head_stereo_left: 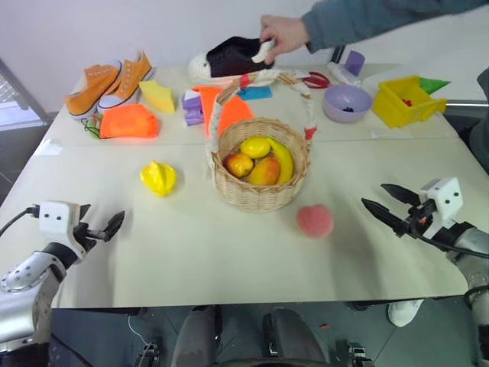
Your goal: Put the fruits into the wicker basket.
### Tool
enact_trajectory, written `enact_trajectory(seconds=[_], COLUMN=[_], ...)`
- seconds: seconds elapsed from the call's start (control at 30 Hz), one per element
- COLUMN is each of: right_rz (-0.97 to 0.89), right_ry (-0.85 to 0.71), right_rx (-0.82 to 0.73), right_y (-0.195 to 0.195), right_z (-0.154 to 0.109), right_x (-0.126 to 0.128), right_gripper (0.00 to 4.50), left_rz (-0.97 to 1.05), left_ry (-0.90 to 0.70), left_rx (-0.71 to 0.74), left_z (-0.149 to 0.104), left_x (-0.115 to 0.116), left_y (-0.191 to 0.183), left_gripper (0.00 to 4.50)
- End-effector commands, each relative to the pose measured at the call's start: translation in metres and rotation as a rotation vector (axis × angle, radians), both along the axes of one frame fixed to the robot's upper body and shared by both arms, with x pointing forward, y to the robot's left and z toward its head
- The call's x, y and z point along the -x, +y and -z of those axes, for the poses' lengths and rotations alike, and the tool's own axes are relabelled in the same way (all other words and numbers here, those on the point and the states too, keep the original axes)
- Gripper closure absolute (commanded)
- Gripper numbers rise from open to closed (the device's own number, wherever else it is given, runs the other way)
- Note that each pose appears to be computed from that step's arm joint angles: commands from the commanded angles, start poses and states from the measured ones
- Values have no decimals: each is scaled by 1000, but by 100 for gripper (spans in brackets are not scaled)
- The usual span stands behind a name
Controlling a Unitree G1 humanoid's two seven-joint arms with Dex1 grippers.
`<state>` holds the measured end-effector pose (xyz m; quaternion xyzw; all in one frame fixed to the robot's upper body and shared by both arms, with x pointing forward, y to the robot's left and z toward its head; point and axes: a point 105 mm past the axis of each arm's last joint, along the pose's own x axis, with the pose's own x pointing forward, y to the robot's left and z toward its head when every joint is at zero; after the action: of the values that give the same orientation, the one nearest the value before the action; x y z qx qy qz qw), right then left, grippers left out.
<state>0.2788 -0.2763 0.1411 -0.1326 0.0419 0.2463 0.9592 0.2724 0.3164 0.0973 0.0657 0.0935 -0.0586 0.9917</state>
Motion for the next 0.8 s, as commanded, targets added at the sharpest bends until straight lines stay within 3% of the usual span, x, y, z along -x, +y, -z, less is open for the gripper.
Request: enact_trajectory(seconds=[0.03, 0.47, 0.67, 0.8], right_rz=[-8, -63, -210, -347], right_ry=[-43, -65, -94, -72], right_rx=[7, 13, 6, 5], right_y=[1, 12, 39, 67], right_z=[-8, -17, -44, -54], right_x=[1, 1, 6, 15], right_gripper=[142, 142, 142, 142], left_rz=[2, 33, 115, 98], left_ry=[-33, -110, -174, -162], left_rx=[-25, -8, -26, -26], left_z=[-9, -32, -65, -69], left_x=[-1, -2, -14, -23], left_y=[1, -7, -33, -45], left_gripper=[0, 0, 0, 0])
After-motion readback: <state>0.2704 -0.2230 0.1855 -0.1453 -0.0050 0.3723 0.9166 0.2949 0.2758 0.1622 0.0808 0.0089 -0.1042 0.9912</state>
